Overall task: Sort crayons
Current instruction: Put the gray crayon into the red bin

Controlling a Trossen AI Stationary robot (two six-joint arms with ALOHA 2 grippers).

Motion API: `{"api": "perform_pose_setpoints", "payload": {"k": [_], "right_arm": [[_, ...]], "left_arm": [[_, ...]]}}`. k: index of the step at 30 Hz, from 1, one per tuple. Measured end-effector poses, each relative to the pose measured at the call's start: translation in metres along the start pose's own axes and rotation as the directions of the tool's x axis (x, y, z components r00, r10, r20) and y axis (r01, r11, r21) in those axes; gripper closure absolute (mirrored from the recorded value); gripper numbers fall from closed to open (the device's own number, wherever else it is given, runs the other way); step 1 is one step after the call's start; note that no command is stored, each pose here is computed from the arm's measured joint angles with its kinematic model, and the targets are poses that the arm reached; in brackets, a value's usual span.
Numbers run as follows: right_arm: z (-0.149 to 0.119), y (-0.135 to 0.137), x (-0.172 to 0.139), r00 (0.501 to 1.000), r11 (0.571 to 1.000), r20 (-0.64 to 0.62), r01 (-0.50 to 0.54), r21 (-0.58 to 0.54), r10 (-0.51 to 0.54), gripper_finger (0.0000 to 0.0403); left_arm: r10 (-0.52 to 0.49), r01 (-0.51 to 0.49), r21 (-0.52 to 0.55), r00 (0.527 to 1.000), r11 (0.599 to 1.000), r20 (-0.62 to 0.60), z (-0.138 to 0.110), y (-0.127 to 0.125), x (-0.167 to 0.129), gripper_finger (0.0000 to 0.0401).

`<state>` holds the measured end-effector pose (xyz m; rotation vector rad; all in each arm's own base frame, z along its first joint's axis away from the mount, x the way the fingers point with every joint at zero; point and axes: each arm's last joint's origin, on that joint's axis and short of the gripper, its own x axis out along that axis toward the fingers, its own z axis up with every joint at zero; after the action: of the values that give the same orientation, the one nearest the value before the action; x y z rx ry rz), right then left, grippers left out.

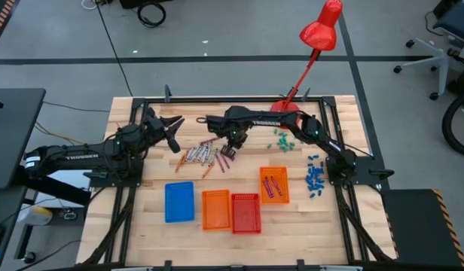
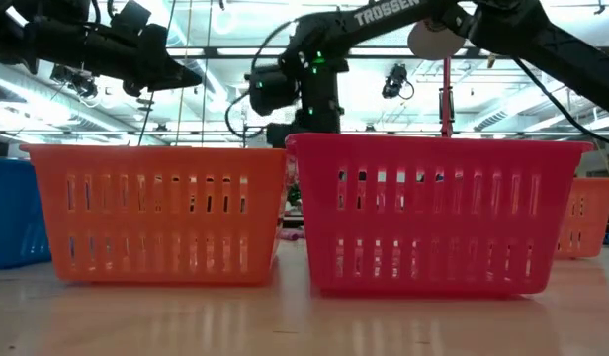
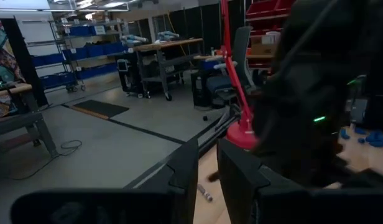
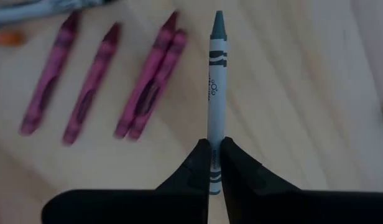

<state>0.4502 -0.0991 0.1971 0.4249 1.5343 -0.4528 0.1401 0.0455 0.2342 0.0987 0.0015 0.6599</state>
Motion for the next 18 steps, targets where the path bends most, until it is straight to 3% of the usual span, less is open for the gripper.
{"api": "perform_pose_setpoints", "payload": {"k": [5, 9, 12, 18], "right_arm": [[-0.014, 0.032, -0.019, 1.000, 0.999, 0.000, -0.014, -0.041, 0.014, 0.0374], [-0.027, 0.059, -0.033, 1.000, 0.997, 0.014, -0.023, -0.068, 0.024, 0.0374], [-0.041, 0.078, -0.042, 1.000, 0.997, 0.009, -0.023, -0.079, 0.024, 0.0374], [-0.071, 0.118, -0.048, 1.000, 0.996, -0.009, -0.013, -0.092, 0.012, 0.0374]], "left_arm": [[-0.001, 0.001, -0.029, 1.000, 1.000, -0.002, 0.000, 0.000, 0.000, 0.0330], [-0.006, -0.007, -0.246, 0.998, 0.969, -0.055, -0.006, -0.001, 0.000, 0.0330], [-0.009, -0.023, -0.343, 0.996, 0.939, -0.093, -0.010, -0.001, 0.000, 0.0330], [-0.009, -0.020, -0.317, 0.996, 0.948, -0.088, -0.009, -0.001, 0.000, 0.0330]]}}
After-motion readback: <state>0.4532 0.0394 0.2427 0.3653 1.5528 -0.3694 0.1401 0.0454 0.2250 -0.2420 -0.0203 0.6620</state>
